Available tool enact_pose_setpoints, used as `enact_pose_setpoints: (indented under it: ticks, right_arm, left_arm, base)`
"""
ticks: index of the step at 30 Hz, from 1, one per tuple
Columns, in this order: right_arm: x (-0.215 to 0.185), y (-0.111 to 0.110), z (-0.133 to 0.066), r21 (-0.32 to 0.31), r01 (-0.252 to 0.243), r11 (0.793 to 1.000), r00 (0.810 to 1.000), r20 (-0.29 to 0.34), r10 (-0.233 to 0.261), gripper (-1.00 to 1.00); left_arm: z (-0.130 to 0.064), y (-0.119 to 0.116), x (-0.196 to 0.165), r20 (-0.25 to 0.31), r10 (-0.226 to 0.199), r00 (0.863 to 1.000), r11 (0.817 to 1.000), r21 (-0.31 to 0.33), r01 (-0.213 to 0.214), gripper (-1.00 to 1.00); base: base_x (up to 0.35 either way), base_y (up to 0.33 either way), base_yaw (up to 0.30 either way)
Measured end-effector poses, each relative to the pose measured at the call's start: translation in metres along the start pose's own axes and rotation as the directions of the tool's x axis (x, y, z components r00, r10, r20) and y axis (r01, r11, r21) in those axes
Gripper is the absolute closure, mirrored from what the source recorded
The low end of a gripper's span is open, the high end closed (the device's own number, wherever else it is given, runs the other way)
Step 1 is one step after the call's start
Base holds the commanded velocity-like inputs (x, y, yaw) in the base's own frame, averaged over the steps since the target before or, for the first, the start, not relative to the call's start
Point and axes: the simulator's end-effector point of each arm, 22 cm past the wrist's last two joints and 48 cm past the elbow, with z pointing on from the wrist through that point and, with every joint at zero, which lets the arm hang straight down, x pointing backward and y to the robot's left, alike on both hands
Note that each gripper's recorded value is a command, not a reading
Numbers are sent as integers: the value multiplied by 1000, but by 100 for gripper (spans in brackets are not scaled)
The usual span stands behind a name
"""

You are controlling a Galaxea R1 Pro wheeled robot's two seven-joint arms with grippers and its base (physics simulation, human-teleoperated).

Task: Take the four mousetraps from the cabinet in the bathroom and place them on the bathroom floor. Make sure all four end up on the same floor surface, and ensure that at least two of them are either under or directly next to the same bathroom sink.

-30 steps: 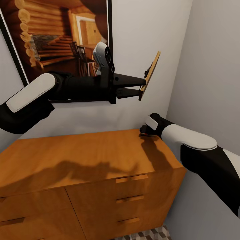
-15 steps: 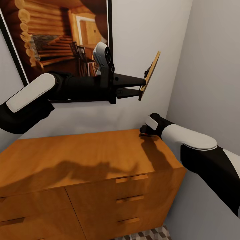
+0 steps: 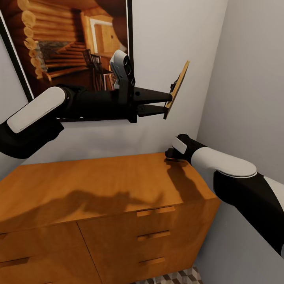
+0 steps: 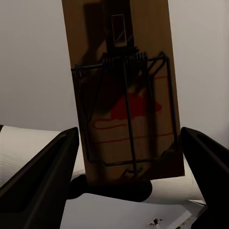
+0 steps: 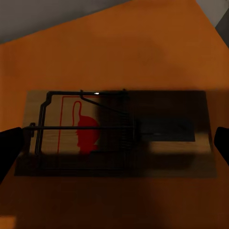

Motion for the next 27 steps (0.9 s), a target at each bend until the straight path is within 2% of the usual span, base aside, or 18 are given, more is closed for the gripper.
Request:
enact_pose_setpoints:
  ticks: [27]
  right_arm:
    - [1,1,0,-2,-2,1000,1000,-2,2,-100]
  left_arm:
    - [0,0,0,-1,-1,1000,1000,-1,1,100]
  base:
    - [0,0,0]
